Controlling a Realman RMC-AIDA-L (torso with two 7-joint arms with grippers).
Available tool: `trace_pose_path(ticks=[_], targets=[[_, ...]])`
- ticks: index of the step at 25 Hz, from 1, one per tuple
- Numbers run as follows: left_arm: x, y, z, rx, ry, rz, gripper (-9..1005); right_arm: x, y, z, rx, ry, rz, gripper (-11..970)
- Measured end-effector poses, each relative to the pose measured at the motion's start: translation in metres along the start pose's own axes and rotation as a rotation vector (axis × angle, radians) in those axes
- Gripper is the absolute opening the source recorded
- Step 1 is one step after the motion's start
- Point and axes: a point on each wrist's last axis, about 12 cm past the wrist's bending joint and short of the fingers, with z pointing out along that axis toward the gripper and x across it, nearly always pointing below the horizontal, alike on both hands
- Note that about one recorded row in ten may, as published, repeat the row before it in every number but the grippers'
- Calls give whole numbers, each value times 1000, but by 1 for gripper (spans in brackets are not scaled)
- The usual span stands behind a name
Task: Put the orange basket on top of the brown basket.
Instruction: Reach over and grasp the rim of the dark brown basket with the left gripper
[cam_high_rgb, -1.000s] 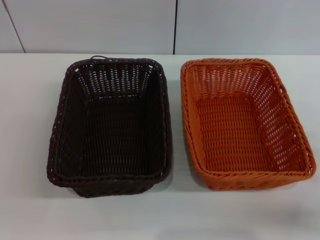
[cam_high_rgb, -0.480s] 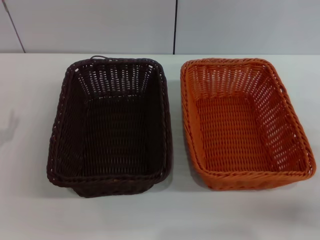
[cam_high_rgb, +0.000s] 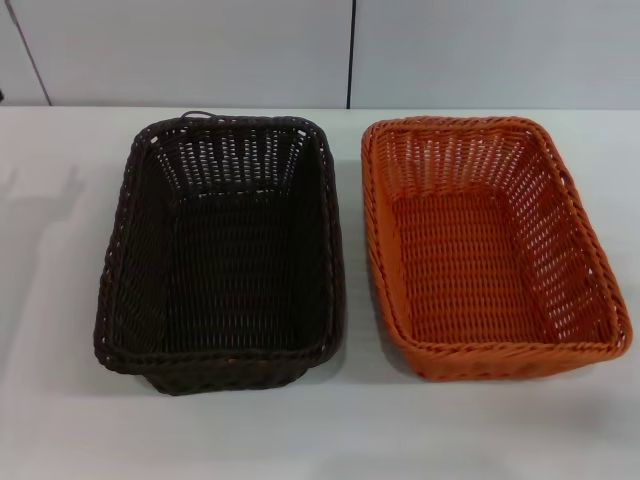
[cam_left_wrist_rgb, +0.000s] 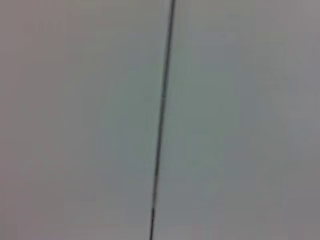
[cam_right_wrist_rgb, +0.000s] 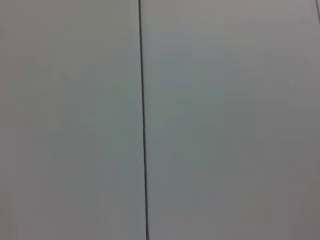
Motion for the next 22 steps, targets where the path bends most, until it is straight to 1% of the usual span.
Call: trace_pose_path(ticks=[3, 5, 7, 8, 10, 11, 12, 13, 16, 17, 18, 22], targets=[[-20, -13, 0, 11, 121, 42, 804, 1, 0, 2, 1, 12, -2, 719], [-34, -25, -2, 25, 205, 83, 804, 2, -1, 3, 1, 17, -5, 719], [-45, -36, -5, 42, 262, 112, 805, 3, -1, 5, 0, 21, -10, 718], [-54, -45, -9, 61, 297, 138, 805, 3, -1, 6, 1, 23, -11, 718], [-64, -55, -14, 89, 333, 170, 805, 4, -1, 8, 0, 28, -13, 717], [-70, -62, -19, 115, 368, 190, 805, 4, 0, 9, -2, 32, -13, 717], [-70, -62, -19, 115, 368, 190, 805, 5, 0, 9, -4, 37, -15, 716], [-77, -73, -24, 153, 416, 201, 806, 5, 0, 10, -5, 41, -16, 716], [-82, -85, -28, 189, 487, 198, 806, 7, -1, 12, -3, 51, -24, 715], [-81, -90, -28, 200, 521, 199, 806, 7, -1, 12, -4, 54, -24, 714], [-80, -91, -28, 202, 528, 199, 806, 8, 0, 12, -5, 58, -25, 714], [-67, -100, -23, 217, 613, 197, 807, 9, -1, 12, -6, 65, -27, 713]])
